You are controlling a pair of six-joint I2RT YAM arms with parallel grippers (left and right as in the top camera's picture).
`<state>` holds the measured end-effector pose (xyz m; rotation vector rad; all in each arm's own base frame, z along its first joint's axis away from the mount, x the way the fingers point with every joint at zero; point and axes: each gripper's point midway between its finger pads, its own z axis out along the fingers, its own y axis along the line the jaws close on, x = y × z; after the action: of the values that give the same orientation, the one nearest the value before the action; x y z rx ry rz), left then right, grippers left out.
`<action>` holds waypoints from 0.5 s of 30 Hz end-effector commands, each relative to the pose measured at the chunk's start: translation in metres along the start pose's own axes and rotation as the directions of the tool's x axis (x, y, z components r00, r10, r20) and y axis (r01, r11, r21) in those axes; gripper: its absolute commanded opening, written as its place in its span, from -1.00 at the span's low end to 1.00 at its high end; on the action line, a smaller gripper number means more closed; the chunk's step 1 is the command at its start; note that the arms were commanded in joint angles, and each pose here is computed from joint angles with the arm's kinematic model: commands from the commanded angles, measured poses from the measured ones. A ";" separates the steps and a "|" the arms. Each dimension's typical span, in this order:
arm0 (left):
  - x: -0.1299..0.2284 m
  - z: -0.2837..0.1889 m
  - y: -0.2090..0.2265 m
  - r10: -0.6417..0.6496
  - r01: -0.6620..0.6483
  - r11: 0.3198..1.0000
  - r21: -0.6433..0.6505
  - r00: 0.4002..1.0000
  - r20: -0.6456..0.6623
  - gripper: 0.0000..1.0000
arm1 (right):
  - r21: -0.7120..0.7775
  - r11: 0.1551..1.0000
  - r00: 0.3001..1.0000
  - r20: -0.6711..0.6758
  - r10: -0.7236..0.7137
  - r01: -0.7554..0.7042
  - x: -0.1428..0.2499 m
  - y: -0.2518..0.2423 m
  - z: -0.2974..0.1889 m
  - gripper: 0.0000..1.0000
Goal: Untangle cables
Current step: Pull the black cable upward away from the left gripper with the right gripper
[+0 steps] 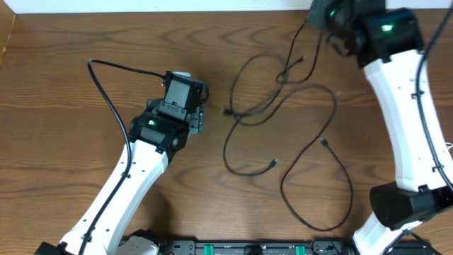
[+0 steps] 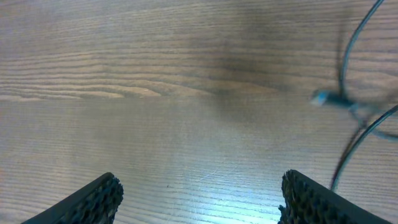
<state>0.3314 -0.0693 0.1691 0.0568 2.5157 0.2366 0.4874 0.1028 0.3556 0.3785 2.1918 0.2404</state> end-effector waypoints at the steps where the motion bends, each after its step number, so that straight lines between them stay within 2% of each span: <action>1: 0.004 0.003 0.002 0.018 -0.018 1.000 -0.009 1.000 -0.014 0.65 | -0.001 1.000 0.991 0.130 0.012 -0.012 -0.046 -0.009 -0.032 -0.97; 9: 0.004 0.003 0.002 0.018 -0.018 1.000 -0.009 1.000 -0.014 0.65 | -0.053 0.998 0.960 0.278 -0.021 0.037 -0.091 0.002 -0.069 -0.97; 15: 0.004 0.003 0.002 0.018 -0.019 1.000 -0.009 1.000 -0.014 0.65 | -0.003 0.999 0.917 0.397 -0.046 0.051 -0.119 -0.002 -0.088 -0.97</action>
<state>0.3313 -0.0693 0.1691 0.0598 2.5161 0.2377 0.4904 0.0705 0.4723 0.3300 1.8704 0.2209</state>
